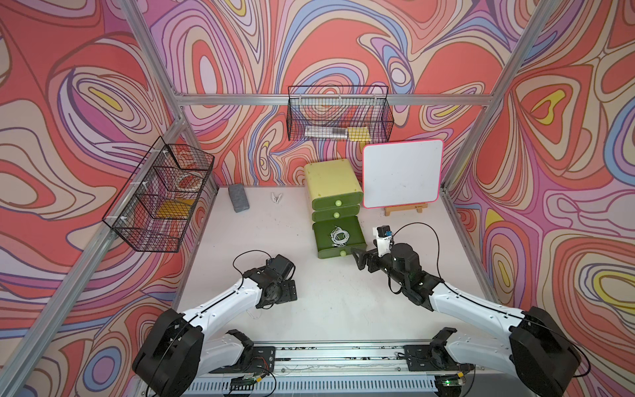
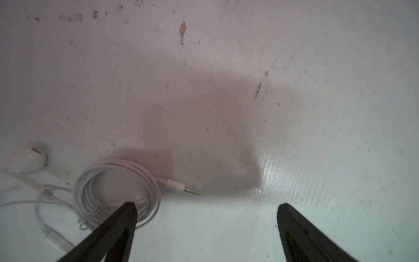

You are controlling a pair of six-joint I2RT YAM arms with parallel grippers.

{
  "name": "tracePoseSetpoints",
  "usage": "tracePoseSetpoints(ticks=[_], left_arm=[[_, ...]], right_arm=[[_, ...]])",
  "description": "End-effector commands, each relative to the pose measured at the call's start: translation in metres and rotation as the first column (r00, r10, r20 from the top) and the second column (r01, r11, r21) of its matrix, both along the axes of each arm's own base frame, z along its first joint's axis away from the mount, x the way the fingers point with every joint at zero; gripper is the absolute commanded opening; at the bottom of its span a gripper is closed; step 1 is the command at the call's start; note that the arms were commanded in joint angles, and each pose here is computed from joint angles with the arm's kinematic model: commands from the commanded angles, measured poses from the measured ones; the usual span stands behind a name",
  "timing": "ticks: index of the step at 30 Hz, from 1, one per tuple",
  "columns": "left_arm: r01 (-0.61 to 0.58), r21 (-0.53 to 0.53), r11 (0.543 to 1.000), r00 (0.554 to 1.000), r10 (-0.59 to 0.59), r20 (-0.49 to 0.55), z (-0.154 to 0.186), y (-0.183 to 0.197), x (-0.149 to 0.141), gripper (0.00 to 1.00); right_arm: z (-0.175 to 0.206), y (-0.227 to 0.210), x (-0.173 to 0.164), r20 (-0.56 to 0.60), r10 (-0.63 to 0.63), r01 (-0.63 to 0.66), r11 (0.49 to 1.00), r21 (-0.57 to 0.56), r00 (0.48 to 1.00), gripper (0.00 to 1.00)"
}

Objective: Place the wired earphones into the drawer by color
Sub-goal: Pick up the wired earphones from the center of the board.

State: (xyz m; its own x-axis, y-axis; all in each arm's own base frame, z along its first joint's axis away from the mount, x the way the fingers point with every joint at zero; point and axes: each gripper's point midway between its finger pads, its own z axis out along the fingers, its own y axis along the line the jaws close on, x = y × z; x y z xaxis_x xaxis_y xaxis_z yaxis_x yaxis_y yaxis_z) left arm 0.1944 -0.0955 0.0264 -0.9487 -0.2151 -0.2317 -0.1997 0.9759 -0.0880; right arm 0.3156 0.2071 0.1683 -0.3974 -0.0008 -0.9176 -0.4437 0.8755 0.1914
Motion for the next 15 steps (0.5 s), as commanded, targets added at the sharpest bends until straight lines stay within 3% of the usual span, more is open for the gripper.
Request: tracePoseSetpoints(ticks=[1,15], left_arm=[[0.011,-0.005,1.000,1.000,-0.011,-0.005,-0.005,0.000,0.000,0.96],[0.043,-0.053,0.998,0.999,-0.045,-0.030,-0.007,-0.012,0.001,0.90]], right_arm=[[0.000,-0.005,-0.001,0.013,-0.015,0.015,1.000,-0.005,1.000,0.98],[-0.001,-0.005,-0.001,0.013,-0.015,0.015,1.000,-0.008,1.000,0.98]])
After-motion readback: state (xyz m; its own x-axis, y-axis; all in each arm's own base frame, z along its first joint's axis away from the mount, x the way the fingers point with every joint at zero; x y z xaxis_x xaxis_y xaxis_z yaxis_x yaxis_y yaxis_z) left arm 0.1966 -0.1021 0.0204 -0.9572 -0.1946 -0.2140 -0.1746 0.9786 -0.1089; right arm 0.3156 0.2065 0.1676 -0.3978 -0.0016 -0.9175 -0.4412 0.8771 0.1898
